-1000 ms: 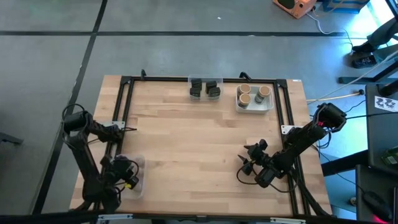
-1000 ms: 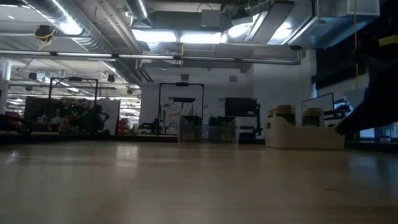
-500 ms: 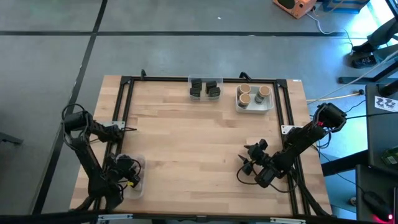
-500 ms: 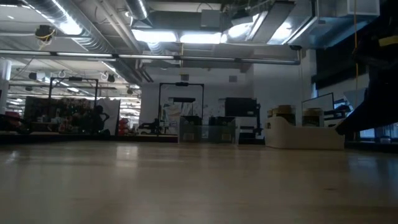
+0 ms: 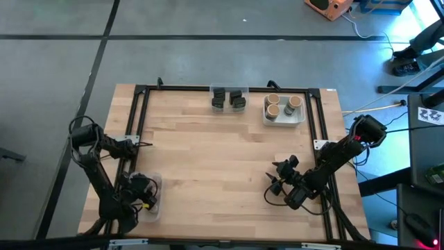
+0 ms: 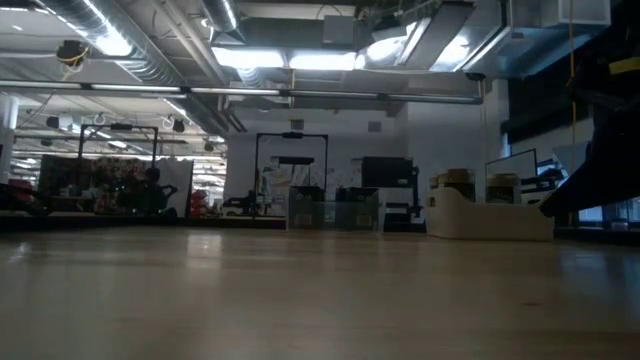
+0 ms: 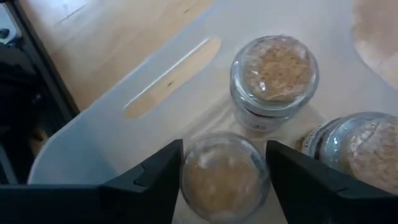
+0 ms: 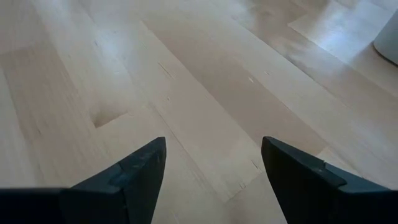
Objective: Sort spices by type
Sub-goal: Put the transparent seasoning bottle into the left transparent bin, then return to Home position
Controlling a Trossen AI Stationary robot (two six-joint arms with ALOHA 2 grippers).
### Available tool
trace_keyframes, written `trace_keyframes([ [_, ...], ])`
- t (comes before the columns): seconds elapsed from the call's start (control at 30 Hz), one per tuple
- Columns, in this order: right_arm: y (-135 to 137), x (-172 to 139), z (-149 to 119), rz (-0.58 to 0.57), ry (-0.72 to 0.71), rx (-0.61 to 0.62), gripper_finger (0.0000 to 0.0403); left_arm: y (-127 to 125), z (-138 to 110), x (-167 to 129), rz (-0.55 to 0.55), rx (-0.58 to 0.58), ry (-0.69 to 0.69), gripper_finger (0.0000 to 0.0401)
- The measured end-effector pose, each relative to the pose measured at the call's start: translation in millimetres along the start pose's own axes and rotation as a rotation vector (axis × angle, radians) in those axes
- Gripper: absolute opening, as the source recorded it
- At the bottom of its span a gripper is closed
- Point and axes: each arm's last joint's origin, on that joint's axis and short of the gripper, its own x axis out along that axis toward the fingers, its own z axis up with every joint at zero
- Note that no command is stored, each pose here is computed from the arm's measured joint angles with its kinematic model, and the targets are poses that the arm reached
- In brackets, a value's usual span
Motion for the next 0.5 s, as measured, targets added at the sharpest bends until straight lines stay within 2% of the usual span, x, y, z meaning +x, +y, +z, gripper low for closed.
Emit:
trace_keyframes([
  [0.23,0,0,0,0.0,0.0,0.0,0.0266,0,0,-4,0.032,0.027,0.04,0.0213],
  [0.5,0,0,-1,0.007,0.019,-0.023,0.0266,1,24,-46,-0.033,0.059,0.078,0.0211],
])
